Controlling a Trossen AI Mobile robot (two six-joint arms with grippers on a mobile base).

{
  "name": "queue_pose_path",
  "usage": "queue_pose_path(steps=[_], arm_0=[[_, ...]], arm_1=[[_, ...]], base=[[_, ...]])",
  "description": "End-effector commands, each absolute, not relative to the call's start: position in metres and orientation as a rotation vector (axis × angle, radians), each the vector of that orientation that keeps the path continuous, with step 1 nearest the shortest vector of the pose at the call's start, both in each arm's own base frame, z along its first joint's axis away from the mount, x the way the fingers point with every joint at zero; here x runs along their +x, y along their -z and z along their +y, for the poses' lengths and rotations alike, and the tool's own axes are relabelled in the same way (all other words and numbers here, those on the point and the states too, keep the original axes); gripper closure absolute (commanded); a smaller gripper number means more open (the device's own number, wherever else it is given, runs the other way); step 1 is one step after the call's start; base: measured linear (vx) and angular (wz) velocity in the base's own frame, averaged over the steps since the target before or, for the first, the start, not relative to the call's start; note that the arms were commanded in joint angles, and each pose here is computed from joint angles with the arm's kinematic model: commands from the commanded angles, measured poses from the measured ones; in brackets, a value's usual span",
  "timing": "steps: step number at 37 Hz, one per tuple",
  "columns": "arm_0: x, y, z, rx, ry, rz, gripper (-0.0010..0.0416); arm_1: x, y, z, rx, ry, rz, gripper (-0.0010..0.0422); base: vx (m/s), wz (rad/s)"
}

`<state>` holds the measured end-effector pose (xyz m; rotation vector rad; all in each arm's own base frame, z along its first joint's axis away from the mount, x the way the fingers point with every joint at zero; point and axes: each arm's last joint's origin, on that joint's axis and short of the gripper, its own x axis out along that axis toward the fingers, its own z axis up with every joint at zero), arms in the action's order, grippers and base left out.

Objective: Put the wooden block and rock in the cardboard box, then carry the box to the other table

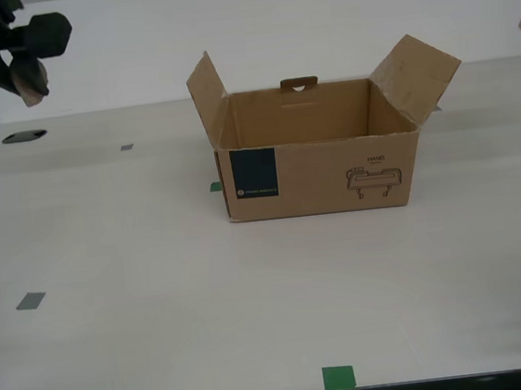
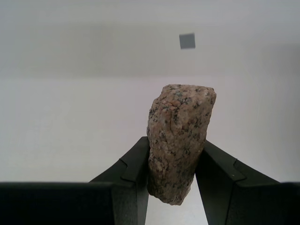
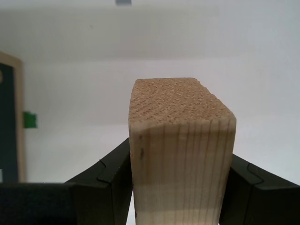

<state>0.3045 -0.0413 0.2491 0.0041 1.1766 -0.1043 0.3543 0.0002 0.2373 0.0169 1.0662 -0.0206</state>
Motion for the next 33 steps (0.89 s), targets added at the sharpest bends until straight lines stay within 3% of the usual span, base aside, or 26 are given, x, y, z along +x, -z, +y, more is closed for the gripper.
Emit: queue_pose_path(steps=[1, 6, 24, 33], arm_0=[[0.300, -0.269, -0.037, 0.004, 0.092, 1.120, 0.0407], [0.293, -0.295, -0.031, -0.010, 0.080, 1.050, 0.0407], [0.280, -0.386, 0.005, -0.062, -0.024, 0.797, 0.0406], [0.273, -0.417, 0.034, -0.067, -0.139, 0.692, 0.0406]], arm_1=[[0.347, -0.254, -0.002, 0.014, 0.049, 1.020, 0.0413], [0.337, -0.274, -0.005, -0.010, 0.113, 0.955, 0.0413], [0.301, -0.329, -0.026, 0.029, 0.182, 0.776, 0.0413], [0.296, -0.357, -0.056, 0.036, 0.328, 0.687, 0.0413]], base=[[0.000, 0.000], [0.000, 0.000], [0.000, 0.000], [0.000, 0.000]])
